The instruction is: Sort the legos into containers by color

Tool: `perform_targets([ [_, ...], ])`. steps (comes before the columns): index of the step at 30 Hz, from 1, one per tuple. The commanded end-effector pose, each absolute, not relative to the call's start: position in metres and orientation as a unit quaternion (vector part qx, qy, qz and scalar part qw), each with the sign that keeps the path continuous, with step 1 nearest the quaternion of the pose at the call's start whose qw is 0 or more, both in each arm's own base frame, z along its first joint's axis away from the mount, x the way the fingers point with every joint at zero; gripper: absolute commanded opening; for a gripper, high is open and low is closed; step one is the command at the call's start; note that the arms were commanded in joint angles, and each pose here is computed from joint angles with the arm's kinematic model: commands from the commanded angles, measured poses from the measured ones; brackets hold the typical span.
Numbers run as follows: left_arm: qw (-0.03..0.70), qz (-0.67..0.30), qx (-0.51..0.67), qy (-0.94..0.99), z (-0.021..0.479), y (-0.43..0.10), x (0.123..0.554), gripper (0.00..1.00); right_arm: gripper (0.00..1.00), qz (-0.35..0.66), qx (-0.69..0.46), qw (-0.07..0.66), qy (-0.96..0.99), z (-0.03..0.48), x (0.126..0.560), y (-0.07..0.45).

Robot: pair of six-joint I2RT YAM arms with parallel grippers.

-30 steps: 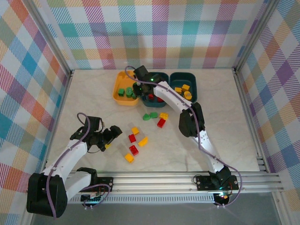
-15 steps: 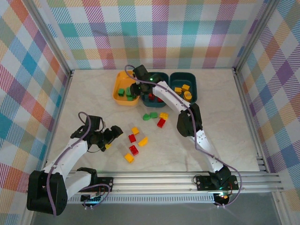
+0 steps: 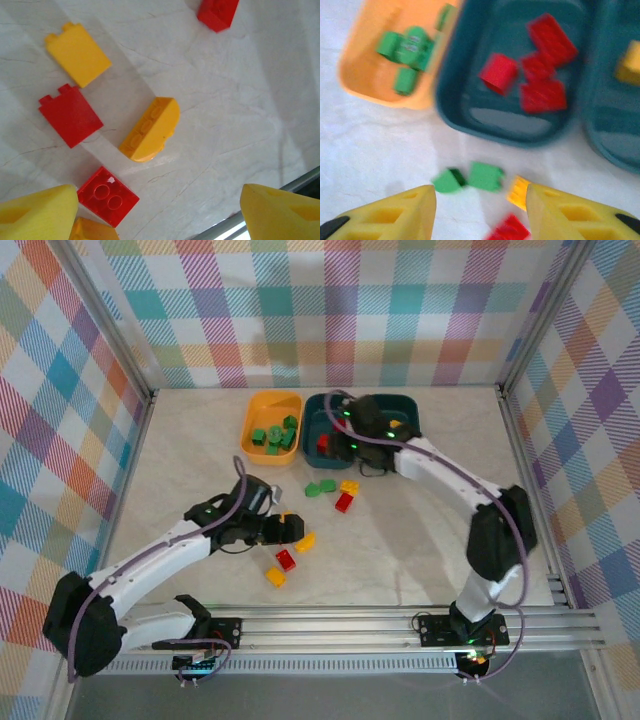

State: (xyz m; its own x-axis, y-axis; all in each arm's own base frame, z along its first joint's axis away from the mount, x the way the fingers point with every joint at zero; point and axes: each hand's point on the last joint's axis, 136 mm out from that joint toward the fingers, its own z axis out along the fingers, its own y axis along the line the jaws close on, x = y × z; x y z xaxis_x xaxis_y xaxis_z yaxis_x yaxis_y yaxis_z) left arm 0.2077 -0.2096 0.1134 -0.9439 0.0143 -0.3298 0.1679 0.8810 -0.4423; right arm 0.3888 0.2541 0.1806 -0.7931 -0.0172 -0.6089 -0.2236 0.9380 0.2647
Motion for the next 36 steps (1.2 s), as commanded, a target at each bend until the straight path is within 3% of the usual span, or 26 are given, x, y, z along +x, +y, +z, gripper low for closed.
perform_targets([
  [1,0.171,-0.146,0.115,0.967,0.102,-0.212,0.209,0.83,0.5,0.176,0.031,0.275,0.945,0.129,0.376,0.208],
  [6,0.159,-0.082,0.188,0.966,0.081,-0.236,0.213,0.83,0.49,0.18,0.079,0.239,0.951,0.098,0.346,0.171],
  [15,0.12,-0.053,0.225,0.965,0.044,-0.247,0.213,0.74,0.5,0.175,0.082,0.241,0.951,0.095,0.326,0.15],
  [23,0.106,-0.043,0.226,0.967,0.024,-0.255,0.216,0.48,0.49,0.176,0.091,0.241,0.95,0.09,0.32,0.141],
  [29,0.122,-0.062,0.225,0.965,0.041,-0.271,0.226,0.27,0.48,0.174,0.103,0.248,0.947,0.096,0.317,0.13],
  [36,0.157,-0.124,0.228,0.953,0.087,-0.325,0.259,0.21,0.46,0.203,0.145,0.241,0.938,0.094,0.304,0.114],
])
